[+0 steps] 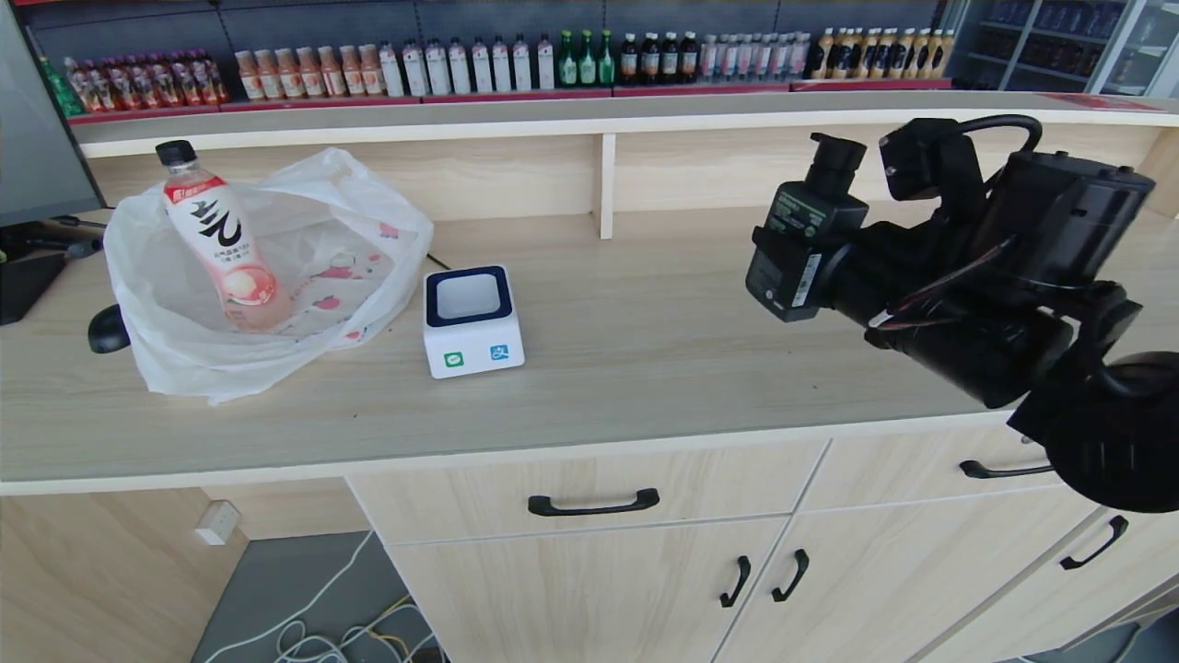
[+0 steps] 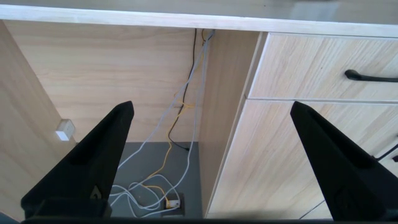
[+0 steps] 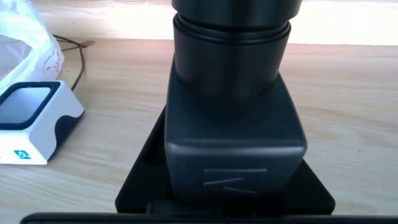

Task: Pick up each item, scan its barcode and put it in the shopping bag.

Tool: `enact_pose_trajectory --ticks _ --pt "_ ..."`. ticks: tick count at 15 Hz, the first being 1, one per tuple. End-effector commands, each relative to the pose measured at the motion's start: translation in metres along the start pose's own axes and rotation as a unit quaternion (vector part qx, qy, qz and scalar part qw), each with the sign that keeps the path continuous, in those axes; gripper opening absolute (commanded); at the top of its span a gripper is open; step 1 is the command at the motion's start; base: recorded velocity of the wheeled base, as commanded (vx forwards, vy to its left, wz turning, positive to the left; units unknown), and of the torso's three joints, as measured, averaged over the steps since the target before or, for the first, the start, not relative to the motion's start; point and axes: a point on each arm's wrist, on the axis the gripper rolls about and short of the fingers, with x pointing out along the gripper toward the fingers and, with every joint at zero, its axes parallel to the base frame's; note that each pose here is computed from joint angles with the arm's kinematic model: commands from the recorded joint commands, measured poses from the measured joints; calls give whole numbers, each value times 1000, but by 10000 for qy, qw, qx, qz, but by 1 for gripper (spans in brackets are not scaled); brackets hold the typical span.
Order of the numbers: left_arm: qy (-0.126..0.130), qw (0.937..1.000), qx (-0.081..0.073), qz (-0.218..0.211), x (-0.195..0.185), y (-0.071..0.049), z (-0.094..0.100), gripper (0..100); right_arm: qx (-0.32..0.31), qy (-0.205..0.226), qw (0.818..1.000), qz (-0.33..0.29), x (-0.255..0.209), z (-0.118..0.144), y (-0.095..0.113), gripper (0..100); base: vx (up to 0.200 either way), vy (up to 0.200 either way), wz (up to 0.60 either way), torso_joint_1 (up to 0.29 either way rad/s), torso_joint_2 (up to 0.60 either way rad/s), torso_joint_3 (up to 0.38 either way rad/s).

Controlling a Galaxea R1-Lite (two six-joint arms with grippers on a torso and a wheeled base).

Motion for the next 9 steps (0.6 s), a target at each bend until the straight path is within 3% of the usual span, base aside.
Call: enact_pose_trajectory --ticks 1,5,9 --pt "-2 10000 -2 4 0 0 0 100 -92 -123 9997 163 -57 15 -1 0 0 0 0 0 0 0" --pt "-2 10000 -2 4 0 0 0 100 -44 24 9986 526 -82 0 1 0 0 0 0 0 0 0" --pt "-2 10000 -2 -3 0 0 0 100 376 291 9803 1918 -74 -17 21 0 0 0 0 0 0 0"
